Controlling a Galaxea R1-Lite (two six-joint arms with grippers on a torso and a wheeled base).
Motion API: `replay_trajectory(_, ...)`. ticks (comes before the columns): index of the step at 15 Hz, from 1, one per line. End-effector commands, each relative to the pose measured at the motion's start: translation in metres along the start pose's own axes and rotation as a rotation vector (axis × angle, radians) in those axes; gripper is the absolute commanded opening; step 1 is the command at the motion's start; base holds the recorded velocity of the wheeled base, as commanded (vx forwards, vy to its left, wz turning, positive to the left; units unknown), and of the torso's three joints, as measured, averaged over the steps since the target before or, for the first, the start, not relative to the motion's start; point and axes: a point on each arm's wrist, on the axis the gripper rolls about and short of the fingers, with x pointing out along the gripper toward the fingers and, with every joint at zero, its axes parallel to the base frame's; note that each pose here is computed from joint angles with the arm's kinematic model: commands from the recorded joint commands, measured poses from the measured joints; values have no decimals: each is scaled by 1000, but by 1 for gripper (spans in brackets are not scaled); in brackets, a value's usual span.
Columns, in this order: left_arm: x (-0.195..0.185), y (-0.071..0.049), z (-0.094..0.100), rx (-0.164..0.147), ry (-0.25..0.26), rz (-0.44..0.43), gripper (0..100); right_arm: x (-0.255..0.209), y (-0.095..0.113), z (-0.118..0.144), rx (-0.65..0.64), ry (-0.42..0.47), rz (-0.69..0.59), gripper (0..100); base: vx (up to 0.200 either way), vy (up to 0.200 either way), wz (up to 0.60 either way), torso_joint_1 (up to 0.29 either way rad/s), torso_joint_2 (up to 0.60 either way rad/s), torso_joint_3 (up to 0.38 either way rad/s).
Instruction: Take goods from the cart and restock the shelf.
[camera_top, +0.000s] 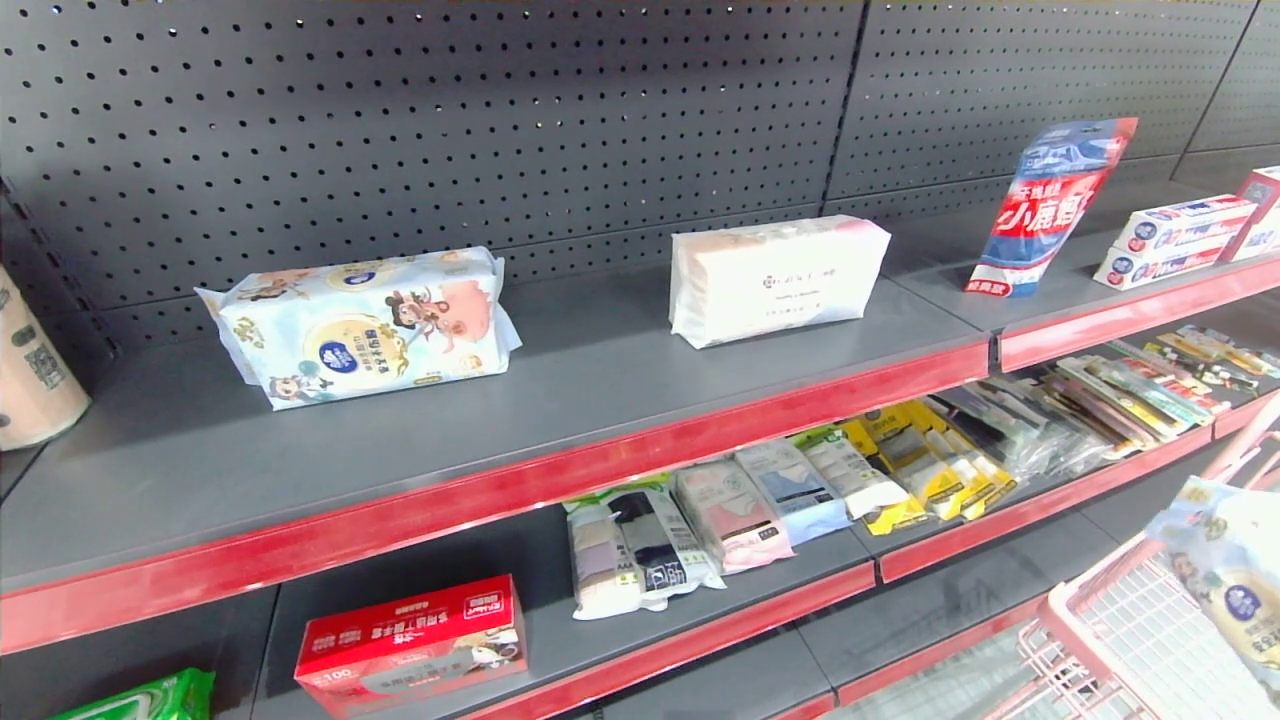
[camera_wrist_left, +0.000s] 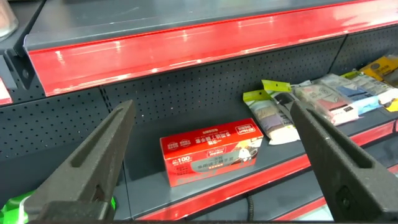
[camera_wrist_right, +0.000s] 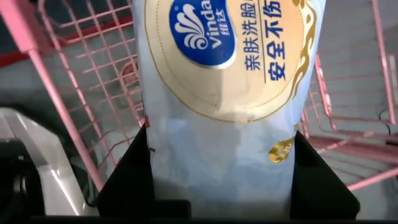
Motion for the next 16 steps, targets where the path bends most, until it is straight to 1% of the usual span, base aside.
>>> replay_trajectory(1,0,0,0,0,1,0,100,-42,29,42,56,-150,-145,0,0,0,0,0,0,0)
replay_trajectory(2,0,0,0,0,1,0,100,-59,57,56,84,-215,-160,0,0,0,0,0,0,0)
replay_trajectory(3,0,0,0,0,1,0,100,-71,76,59,67,-270,-152,0,0,0,0,0,0,0)
replay_trajectory(4,0,0,0,0,1,0,100,-78,85,61,48,-302,-139,0,0,0,0,0,0,0)
replay_trajectory(5,0,0,0,0,1,0,100,-95,103,62,7,-378,-99,0,0,0,0,0,0,0)
replay_trajectory(6,0,0,0,0,1,0,100,-102,108,60,-10,-404,-76,0,0,0,0,0,0,0)
replay_trajectory(7,0,0,0,0,1,0,100,-117,115,50,-48,-451,-23,0,0,0,0,0,0,0)
replay_trajectory(8,0,0,0,0,1,0,100,-133,119,34,-80,-492,42,0,0,0,0,0,0,0)
replay_trajectory(10,0,0,0,0,1,0,100,-153,119,13,-115,-567,160,0,0,0,0,0,0,0)
replay_trajectory(12,0,0,0,0,1,0,100,-159,120,-5,-122,-592,173,0,0,0,0,0,0,0)
replay_trajectory(16,0,0,0,0,1,0,100,-160,121,-8,-131,-598,181,0,0,0,0,0,0,0)
